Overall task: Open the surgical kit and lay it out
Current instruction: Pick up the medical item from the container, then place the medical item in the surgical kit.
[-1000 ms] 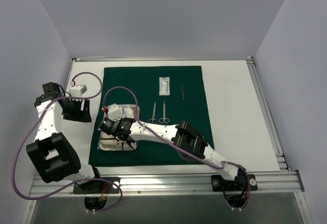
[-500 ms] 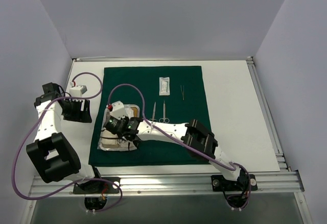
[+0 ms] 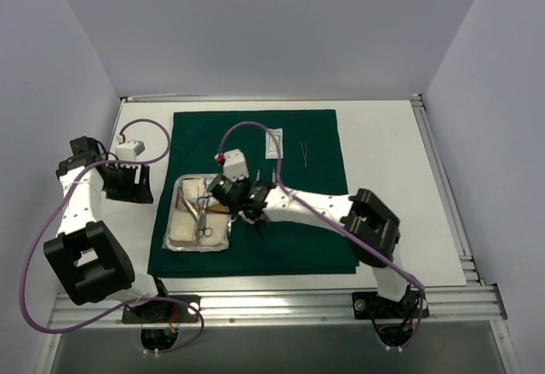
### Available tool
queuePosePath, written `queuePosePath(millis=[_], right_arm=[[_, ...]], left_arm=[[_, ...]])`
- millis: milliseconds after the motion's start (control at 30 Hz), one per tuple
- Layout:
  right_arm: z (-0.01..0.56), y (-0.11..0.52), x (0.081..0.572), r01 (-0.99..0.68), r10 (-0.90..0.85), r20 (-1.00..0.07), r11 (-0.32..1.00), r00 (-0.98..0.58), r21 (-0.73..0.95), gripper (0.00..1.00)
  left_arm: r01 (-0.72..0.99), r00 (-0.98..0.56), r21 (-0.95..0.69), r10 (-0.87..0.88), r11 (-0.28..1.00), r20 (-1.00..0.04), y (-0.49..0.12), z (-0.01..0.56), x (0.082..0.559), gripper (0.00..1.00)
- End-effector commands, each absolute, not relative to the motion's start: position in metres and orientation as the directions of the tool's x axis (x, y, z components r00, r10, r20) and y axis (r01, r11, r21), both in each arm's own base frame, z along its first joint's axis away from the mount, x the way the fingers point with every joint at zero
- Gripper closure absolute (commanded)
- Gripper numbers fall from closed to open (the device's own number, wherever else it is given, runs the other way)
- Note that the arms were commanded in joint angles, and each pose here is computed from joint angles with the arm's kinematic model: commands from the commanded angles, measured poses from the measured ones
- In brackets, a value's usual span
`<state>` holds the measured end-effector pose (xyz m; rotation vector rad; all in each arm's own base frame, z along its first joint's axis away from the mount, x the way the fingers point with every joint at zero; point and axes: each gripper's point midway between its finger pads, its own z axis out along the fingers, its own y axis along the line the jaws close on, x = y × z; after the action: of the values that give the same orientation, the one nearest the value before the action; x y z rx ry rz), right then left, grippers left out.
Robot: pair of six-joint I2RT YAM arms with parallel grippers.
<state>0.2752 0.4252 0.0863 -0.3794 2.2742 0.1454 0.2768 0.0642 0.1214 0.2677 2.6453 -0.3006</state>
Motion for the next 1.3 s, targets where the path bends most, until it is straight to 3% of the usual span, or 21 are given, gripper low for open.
queuePosePath(millis=[0, 167, 300, 800, 1267], right_arm=[[0.133, 0.362, 0.311, -0.201, -0.107, -0.807, 0.979, -0.580, 0.015, 1.00], [0.116, 0.276, 0.324, -0.107, -0.037, -0.798, 0.994, -0.602, 0.034, 1.00], [0.107, 0.248, 0.334, -0.086, 0.024, -0.793, 0.992, -0.609, 0.096, 1.00], [0.039, 0.227, 0.348, -0.090, -0.030, -0.739, 0.995, -0.673, 0.041, 1.00], [0.022, 0.223, 0.356, -0.120, -0.084, -0.707, 0.993, -0.702, 0.001, 1.00]], left_arm=[[0.253, -0.852, -0.169, 0.137, 0.952, -0.506, 0.064, 0.137, 0.285, 0.24], [0.246, -0.858, -0.176, 0.129, 0.953, -0.497, 0.065, 0.133, 0.286, 0.24], [0.235, -0.862, -0.182, 0.119, 0.955, -0.492, 0.066, 0.132, 0.289, 0.24], [0.225, -0.874, -0.190, 0.111, 0.956, -0.472, 0.067, 0.126, 0.289, 0.24], [0.223, -0.876, -0.189, 0.112, 0.956, -0.469, 0.068, 0.126, 0.288, 0.24]])
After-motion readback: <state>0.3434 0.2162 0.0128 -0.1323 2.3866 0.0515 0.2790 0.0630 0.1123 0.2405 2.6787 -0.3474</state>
